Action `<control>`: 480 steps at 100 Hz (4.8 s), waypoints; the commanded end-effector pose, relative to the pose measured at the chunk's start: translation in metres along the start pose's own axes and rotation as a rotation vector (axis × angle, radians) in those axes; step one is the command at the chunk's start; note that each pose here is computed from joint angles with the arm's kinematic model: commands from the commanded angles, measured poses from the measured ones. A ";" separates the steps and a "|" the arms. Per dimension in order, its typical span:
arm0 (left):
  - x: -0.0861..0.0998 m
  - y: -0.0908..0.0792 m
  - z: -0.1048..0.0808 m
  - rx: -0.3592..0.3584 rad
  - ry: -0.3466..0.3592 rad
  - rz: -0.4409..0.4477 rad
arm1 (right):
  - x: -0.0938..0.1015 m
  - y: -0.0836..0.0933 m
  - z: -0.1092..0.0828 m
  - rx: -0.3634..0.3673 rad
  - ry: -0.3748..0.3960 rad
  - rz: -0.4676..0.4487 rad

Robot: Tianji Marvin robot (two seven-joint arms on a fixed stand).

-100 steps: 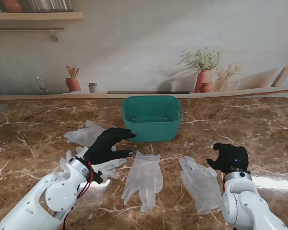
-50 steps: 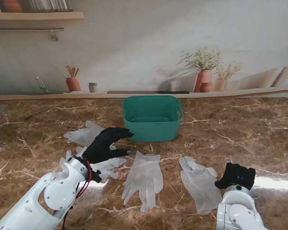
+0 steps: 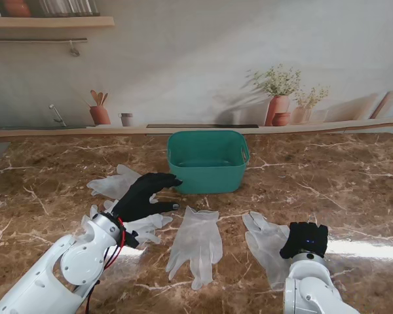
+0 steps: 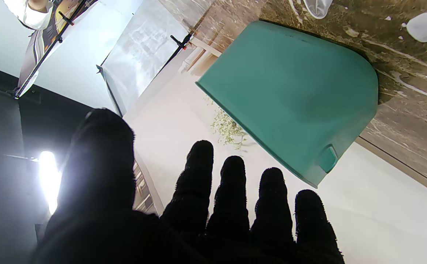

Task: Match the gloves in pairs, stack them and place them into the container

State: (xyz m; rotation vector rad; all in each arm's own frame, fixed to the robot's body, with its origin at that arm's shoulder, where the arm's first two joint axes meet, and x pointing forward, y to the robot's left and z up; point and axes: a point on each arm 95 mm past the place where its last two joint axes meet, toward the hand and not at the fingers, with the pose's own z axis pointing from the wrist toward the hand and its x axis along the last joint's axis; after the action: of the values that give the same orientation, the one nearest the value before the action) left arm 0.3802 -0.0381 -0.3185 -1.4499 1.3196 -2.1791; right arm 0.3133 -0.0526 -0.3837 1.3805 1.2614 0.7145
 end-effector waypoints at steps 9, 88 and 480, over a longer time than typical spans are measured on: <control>-0.001 0.003 0.000 -0.005 -0.005 -0.009 | 0.006 -0.030 0.002 0.073 0.025 0.003; 0.006 0.004 0.008 -0.058 -0.037 -0.011 | 0.005 0.042 0.016 -0.307 0.279 0.214; 0.038 -0.011 0.013 -0.072 0.011 -0.195 | 0.035 0.177 -0.051 -0.650 0.860 0.594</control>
State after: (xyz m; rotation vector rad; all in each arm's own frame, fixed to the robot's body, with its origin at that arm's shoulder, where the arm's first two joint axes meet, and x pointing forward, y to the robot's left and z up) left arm 0.3770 -0.0705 -0.2893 -1.6716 1.3709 -2.2893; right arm 0.3274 0.0234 -0.2160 0.9003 1.0128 2.0939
